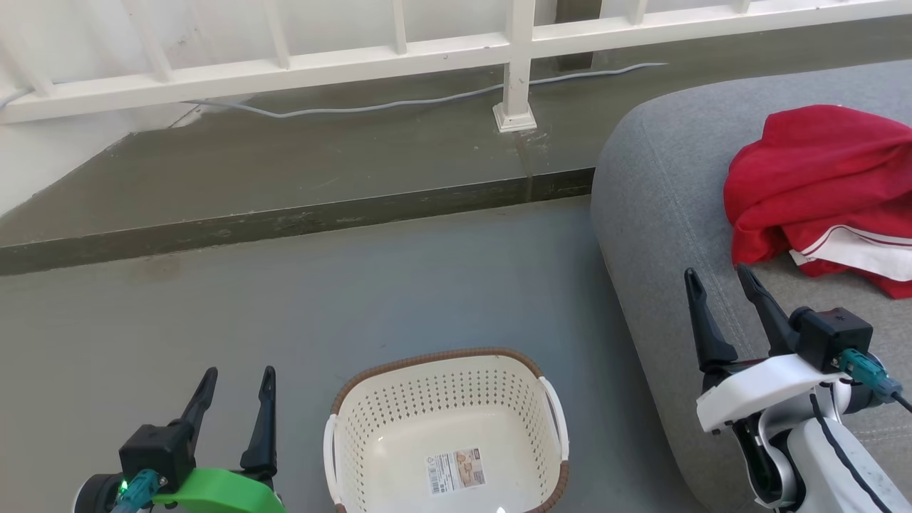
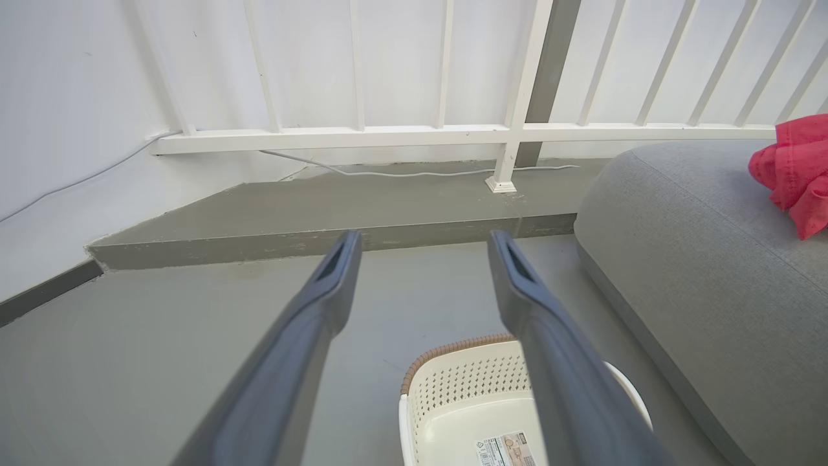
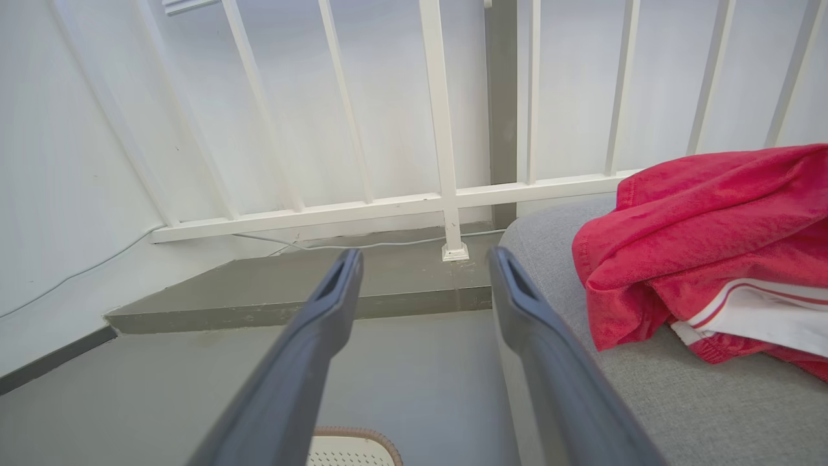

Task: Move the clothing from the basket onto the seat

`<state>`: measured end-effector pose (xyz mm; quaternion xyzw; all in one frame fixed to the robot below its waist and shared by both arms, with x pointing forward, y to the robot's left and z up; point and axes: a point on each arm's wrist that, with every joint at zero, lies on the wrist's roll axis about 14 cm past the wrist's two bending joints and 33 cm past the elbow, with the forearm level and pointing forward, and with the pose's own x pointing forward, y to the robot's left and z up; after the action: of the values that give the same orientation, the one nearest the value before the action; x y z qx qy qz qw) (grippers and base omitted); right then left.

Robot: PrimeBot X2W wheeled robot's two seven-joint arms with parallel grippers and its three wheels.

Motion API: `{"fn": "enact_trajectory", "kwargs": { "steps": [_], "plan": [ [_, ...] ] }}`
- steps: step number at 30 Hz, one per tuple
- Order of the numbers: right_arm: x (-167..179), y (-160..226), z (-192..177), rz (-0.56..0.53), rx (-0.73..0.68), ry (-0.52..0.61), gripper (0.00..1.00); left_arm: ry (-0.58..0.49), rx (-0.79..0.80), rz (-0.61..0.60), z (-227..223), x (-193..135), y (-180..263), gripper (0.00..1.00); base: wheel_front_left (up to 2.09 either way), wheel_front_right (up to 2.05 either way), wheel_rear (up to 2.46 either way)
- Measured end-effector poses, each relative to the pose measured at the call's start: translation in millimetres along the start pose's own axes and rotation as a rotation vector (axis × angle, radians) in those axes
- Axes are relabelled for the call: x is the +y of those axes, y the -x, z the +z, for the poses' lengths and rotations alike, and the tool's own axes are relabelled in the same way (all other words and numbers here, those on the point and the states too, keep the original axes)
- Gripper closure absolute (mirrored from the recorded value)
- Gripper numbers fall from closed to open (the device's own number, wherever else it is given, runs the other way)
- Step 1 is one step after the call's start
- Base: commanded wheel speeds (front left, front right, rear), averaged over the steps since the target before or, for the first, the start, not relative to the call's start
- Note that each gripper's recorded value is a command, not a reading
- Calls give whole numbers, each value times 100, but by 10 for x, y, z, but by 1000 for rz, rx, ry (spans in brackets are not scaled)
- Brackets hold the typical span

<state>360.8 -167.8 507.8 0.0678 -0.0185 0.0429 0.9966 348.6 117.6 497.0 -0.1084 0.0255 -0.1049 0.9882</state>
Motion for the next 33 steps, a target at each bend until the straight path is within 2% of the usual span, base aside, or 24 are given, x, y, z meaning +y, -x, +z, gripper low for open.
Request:
{"fn": "enact_trajectory", "kwargs": {
  "steps": [7, 8, 14, 19, 33],
  "plan": [
    [-19, 39, -16, -6, 12, 4, 0, -23, -6, 1, 24, -4, -1, 0, 0, 0, 0],
    [-19, 37, -6, -6, 9, 5, 100, -24, -7, 2, 25, -4, 0, 100, 0, 0, 0],
    [15, 129, -216, -16, 70, -23, 100, 0, 47, 7, -152, -47, 45, 100, 0, 0, 0],
    [-29, 138, -230, -32, 75, -61, 100, 46, 48, 9, -152, -55, 50, 100, 0, 0, 0],
    [-94, 112, -277, -86, 106, -293, 100, 260, 67, 74, -171, 72, 56, 100, 0, 0, 0]
  ]
}}
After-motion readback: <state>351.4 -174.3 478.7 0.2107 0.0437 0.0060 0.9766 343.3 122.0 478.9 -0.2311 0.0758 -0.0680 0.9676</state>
